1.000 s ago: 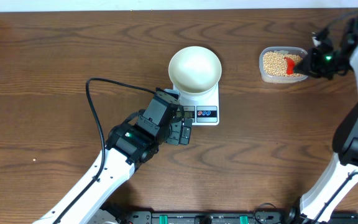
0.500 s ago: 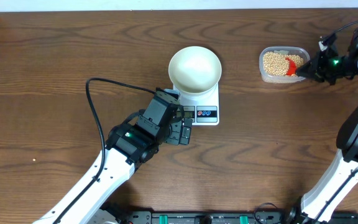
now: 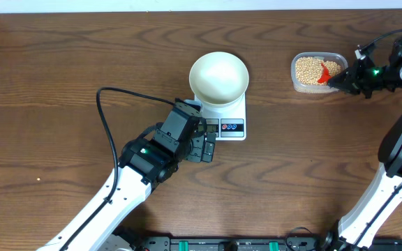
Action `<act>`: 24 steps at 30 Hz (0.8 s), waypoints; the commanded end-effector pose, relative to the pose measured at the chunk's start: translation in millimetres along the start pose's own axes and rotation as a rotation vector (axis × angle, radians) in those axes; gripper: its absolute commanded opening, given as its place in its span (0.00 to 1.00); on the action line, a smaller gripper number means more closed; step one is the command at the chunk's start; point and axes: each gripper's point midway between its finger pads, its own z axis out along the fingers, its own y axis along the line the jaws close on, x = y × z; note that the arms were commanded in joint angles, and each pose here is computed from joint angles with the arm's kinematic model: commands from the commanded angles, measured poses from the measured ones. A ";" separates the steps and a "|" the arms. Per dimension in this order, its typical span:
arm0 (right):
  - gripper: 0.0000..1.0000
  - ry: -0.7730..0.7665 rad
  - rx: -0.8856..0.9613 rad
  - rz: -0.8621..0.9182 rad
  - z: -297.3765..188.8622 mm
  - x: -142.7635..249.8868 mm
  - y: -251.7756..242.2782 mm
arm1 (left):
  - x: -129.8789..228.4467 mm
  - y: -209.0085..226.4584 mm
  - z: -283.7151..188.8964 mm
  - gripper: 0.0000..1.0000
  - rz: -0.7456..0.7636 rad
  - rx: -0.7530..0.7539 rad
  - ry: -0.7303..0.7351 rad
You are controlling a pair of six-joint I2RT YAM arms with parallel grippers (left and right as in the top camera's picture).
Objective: Scoop item into bowl and weigh 50g on scale
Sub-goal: 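Dig the red scoop into the soybeans with the right gripper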
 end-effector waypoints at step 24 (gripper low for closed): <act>0.01 -0.062 -0.301 -0.015 -32.5 2.1 -4.9 | 3.0 3.1 1.5 0.98 -0.001 -0.015 0.006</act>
